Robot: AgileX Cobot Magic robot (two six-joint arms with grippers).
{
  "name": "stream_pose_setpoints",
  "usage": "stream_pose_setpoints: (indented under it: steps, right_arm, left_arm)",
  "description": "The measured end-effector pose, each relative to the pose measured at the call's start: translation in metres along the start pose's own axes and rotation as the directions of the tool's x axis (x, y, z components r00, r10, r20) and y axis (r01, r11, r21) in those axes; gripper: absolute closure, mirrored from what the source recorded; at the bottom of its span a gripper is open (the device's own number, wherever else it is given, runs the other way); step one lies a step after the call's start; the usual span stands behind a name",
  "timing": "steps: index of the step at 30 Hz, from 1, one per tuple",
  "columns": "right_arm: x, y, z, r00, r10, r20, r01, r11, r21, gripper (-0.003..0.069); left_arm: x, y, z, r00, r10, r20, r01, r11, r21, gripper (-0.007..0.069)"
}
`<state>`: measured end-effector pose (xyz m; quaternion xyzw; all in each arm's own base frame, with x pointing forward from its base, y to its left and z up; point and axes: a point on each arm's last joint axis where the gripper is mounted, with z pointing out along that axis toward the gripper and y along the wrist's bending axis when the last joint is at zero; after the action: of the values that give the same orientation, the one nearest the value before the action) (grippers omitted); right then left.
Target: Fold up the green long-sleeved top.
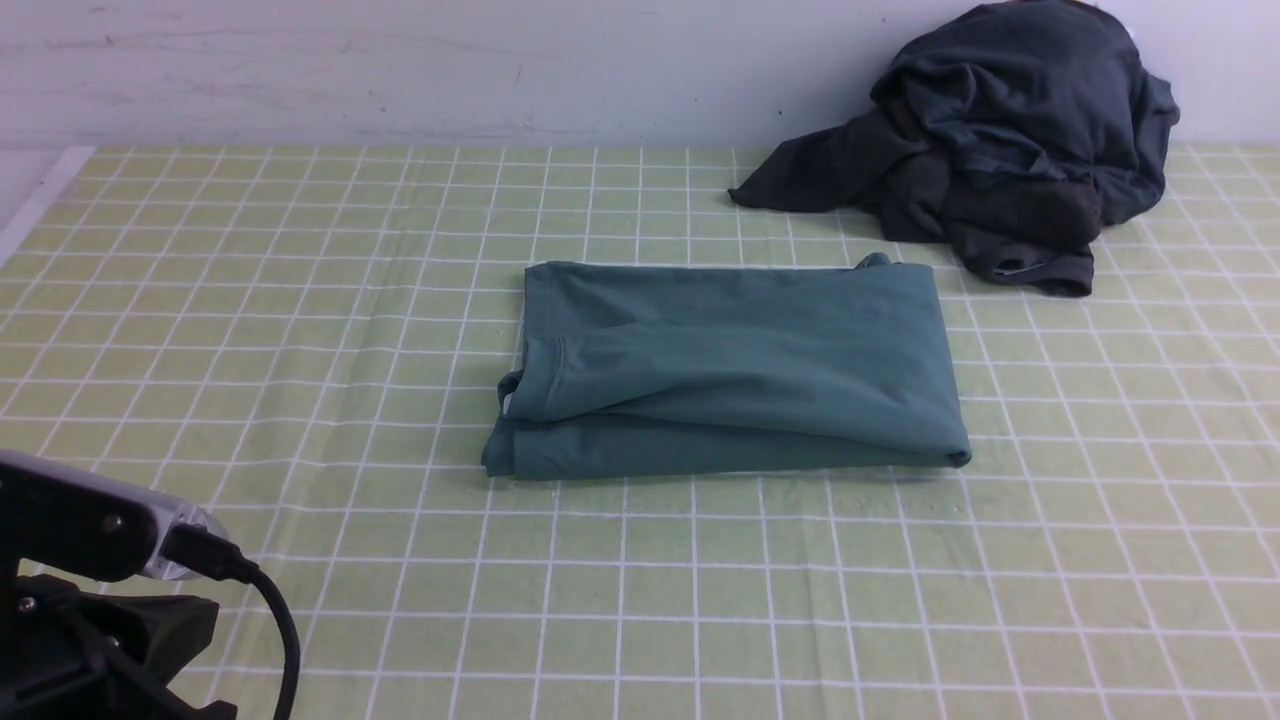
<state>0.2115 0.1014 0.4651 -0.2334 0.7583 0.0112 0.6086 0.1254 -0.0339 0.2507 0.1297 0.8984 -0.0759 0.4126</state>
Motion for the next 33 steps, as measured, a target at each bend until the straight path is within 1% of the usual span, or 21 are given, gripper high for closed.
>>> stream_pose_setpoints:
  steps: [1,2,3,4,6,7,8,9,10,12,14,15,16,19,20,21,23,28,29,32,33]
  right_arm:
    - [0.027,0.007,-0.001,1.000,0.010,0.026,-0.010,1.000,-0.010,0.0670]
    - [0.043,0.012,-0.003,0.999,0.028,0.042,-0.028,0.999,-0.020,0.0670]
    - [0.046,0.012,-0.007,0.997,0.049,0.054,-0.048,0.999,-0.023,0.0670]
    - [0.081,0.023,-0.009,0.993,0.101,0.061,-0.097,0.993,-0.062,0.0670]
    - [0.127,0.038,-0.010,0.986,0.162,0.030,-0.157,0.981,-0.116,0.0670]
    - [0.148,0.046,-0.011,0.980,0.197,0.018,-0.192,0.970,-0.151,0.0670]
    - [0.158,0.051,-0.011,0.974,0.227,0.020,-0.220,0.959,-0.180,0.0670]
    - [0.183,0.062,-0.012,0.967,0.255,0.002,-0.248,0.941,-0.230,0.0670]
    - [0.186,0.063,-0.012,0.966,0.257,-0.001,-0.250,0.938,-0.238,0.0670]
    - [0.211,0.075,-0.015,0.965,0.262,-0.009,-0.252,0.917,-0.309,0.0670]
    - [0.236,0.090,-0.021,0.962,0.272,-0.010,-0.252,0.877,-0.409,0.0670]
    - [0.239,0.091,-0.023,0.962,0.273,-0.008,-0.250,0.871,-0.423,0.0670]
    - [0.249,0.098,-0.027,0.960,0.281,-0.009,-0.252,0.846,-0.470,0.0670]
    - [0.258,0.106,-0.035,0.950,0.313,0.013,-0.255,0.796,-0.548,0.0670]
    - [0.258,0.106,-0.035,0.949,0.315,0.017,-0.254,0.794,-0.552,0.0670]
    - [0.260,0.109,-0.038,0.945,0.325,0.026,-0.251,0.778,-0.575,0.0670]
    - [0.264,0.110,-0.039,0.945,0.326,0.019,-0.255,0.773,-0.581,0.0670]
    - [0.276,0.109,-0.042,0.937,0.350,-0.023,-0.304,0.778,-0.550,0.0670]
    - [0.284,0.105,-0.047,0.915,0.403,-0.035,-0.364,0.782,-0.507,0.0670]
    - [0.283,0.094,-0.052,0.885,0.465,0.019,-0.412,0.801,-0.434,0.0670]
    - [0.281,0.089,-0.055,0.881,0.469,0.062,-0.410,0.821,-0.398,0.0670]
  left_arm:
    - [0.000,0.000,0.000,1.000,0.000,0.000,0.000,1.000,0.000,0.0628]
    - [0.000,0.000,0.000,1.000,0.000,0.000,0.000,1.000,0.000,0.0628]
    - [0.000,0.000,0.000,1.000,0.000,0.000,0.000,1.000,0.000,0.0628]
    - [0.000,0.000,0.000,1.000,0.000,0.000,0.000,1.000,0.000,0.0628]
    - [0.000,0.000,0.000,1.000,0.000,0.000,0.000,1.000,0.000,0.0628]
    - [0.000,0.000,0.000,1.000,0.000,0.000,0.000,1.000,0.000,0.0628]
    - [0.000,0.000,0.000,1.000,0.000,0.000,0.000,1.000,0.000,0.0628]
    - [0.000,0.000,0.000,1.000,0.000,0.000,0.000,1.000,0.000,0.0628]
    - [0.000,0.000,0.000,1.000,0.000,0.000,0.000,1.000,0.000,0.0628]
    - [0.000,0.000,0.000,1.000,0.000,0.000,0.000,1.000,0.000,0.0628]
    - [0.000,0.000,0.000,1.000,0.000,0.000,0.000,1.000,0.000,0.0628]
    - [0.000,0.000,0.000,1.000,0.000,0.000,0.000,1.000,0.000,0.0628]
    - [0.000,0.000,0.000,1.000,0.000,0.000,0.000,1.000,0.000,0.0628]
    - [0.000,0.000,0.000,1.000,0.000,0.000,0.000,1.000,0.000,0.0628]
    - [0.000,0.000,0.000,1.000,0.000,0.000,0.000,1.000,0.000,0.0628]
    - [0.000,0.000,0.000,1.000,0.000,0.000,0.000,1.000,0.000,0.0628]
    - [0.000,0.000,0.000,1.000,0.000,0.000,0.000,1.000,0.000,0.0628]
    - [0.000,0.000,0.000,1.000,0.000,0.000,0.000,1.000,0.000,0.0628]
    - [0.000,0.000,0.000,1.000,0.000,0.000,0.000,1.000,0.000,0.0628]
    - [0.000,0.000,0.000,1.000,-0.002,0.000,0.002,1.000,0.001,0.0628]
    - [0.000,0.000,0.000,1.000,-0.002,0.000,0.002,1.000,0.001,0.0628]
